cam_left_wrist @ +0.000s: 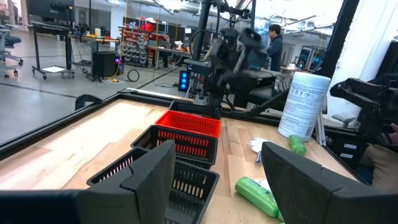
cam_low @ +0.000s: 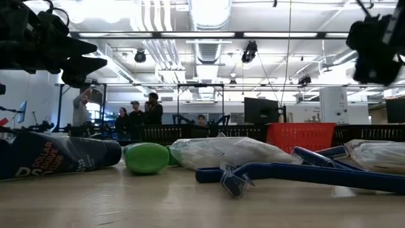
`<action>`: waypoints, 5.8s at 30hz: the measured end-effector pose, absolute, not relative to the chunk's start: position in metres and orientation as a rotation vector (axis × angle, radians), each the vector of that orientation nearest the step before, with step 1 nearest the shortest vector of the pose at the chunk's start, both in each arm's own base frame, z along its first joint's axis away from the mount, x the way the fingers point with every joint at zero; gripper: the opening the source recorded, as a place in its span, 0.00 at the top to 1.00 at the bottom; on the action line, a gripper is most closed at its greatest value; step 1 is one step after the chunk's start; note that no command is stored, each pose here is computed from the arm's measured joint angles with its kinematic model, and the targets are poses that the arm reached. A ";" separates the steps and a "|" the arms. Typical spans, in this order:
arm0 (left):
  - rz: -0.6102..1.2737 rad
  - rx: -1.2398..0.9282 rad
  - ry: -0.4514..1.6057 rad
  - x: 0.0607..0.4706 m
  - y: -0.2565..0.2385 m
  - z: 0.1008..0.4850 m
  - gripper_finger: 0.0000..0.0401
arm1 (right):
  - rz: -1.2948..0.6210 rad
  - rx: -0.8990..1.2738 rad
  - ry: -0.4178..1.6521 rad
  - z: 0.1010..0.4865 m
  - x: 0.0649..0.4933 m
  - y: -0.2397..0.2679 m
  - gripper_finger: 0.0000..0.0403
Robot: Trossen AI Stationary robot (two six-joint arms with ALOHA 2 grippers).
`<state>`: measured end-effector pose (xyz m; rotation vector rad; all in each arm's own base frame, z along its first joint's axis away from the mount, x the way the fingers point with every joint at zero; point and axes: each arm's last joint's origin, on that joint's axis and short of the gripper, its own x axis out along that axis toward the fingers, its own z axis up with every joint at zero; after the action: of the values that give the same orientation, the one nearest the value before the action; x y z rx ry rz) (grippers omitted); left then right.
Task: Pick & Place Travel size toiletries
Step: Put the green shampoo into the right black bin
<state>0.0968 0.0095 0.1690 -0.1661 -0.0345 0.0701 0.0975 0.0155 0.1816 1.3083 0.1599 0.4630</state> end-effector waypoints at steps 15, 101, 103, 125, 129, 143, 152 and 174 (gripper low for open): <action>0.070 -0.166 -0.035 0.097 0.010 0.169 0.39 | 0.436 1.275 0.884 0.150 0.108 0.064 0.10; 0.070 -0.166 -0.034 0.097 0.009 0.169 0.39 | 0.047 0.247 1.586 0.145 0.197 0.215 0.10; 0.070 -0.166 -0.034 0.097 0.009 0.169 0.39 | 0.001 0.163 1.567 0.146 0.198 0.218 0.10; 0.071 -0.167 -0.028 0.097 0.010 0.168 0.39 | 0.007 0.019 1.537 0.137 0.217 0.243 0.28; 0.071 -0.167 -0.028 0.097 0.010 0.168 0.39 | 0.015 0.027 1.543 0.137 0.217 0.244 0.46; 0.071 -0.167 -0.028 0.097 0.010 0.168 0.39 | -0.088 0.264 1.458 0.197 0.203 0.217 0.71; 0.070 -0.166 -0.028 0.097 0.010 0.168 0.39 | -0.684 0.726 1.193 0.243 0.160 0.136 0.70; 0.071 -0.167 -0.022 0.097 0.010 0.168 0.39 | -1.053 1.112 0.748 0.227 0.128 0.007 0.67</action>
<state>0.0974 0.0096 0.1680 -0.1672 -0.0223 0.0713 0.1281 0.0068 0.2266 1.1118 0.7483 -1.0531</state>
